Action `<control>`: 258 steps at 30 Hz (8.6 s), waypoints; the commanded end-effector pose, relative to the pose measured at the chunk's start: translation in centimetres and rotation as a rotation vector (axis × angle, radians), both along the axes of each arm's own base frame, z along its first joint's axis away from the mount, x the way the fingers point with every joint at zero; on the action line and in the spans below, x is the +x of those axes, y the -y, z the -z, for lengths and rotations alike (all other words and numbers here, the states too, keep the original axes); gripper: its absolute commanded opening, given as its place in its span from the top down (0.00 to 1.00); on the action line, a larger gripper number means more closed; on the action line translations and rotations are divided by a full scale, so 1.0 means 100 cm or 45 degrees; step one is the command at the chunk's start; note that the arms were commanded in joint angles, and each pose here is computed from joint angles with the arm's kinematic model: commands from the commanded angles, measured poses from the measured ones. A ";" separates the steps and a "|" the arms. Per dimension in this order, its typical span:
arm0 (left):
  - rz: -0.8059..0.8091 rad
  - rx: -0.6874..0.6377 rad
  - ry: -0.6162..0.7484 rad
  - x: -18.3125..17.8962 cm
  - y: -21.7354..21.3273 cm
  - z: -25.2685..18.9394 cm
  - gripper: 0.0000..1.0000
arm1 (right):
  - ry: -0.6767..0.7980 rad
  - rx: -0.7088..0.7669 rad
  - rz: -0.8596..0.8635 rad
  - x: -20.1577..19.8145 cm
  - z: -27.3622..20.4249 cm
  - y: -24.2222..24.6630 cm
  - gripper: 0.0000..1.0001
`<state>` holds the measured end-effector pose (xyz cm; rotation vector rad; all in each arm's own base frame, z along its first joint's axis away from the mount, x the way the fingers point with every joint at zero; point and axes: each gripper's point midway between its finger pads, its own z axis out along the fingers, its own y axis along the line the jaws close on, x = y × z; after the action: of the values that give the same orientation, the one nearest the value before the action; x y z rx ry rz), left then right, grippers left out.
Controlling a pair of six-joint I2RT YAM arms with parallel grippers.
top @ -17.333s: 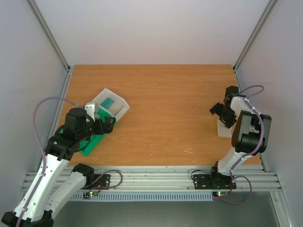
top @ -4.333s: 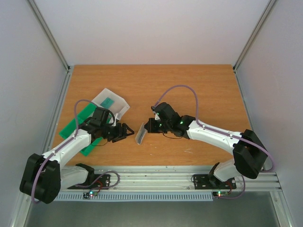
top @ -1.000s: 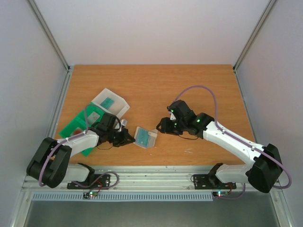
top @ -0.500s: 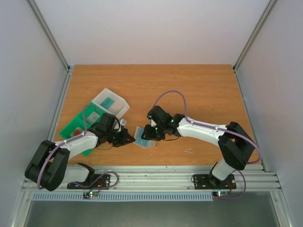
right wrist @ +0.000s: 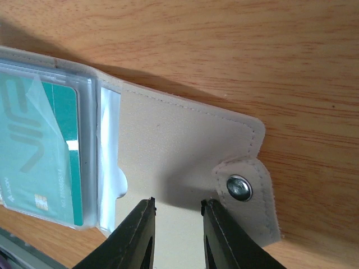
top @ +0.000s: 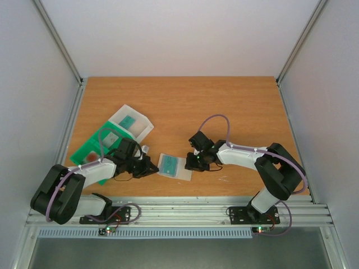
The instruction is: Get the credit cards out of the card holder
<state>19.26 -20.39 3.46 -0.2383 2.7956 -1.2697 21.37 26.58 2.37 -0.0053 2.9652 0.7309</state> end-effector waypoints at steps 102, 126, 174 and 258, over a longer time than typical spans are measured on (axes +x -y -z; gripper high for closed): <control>0.041 -0.061 0.032 0.023 0.018 0.029 0.93 | 0.008 0.396 0.102 0.032 -0.006 -0.020 0.99; 0.032 -0.075 0.144 0.040 0.022 -0.023 0.65 | 0.202 0.514 0.153 0.031 -0.088 0.002 0.99; 0.196 -0.742 0.425 0.013 0.050 -0.187 1.00 | 0.372 1.023 -0.163 0.013 -0.205 -0.006 0.61; -0.079 -0.689 0.635 0.011 0.046 -0.233 1.00 | 0.323 1.283 -0.041 0.040 -0.247 -0.013 0.71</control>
<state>19.81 -25.41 26.70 -0.0206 2.0166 -1.8167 25.22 28.78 27.77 -0.0796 2.0657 1.9624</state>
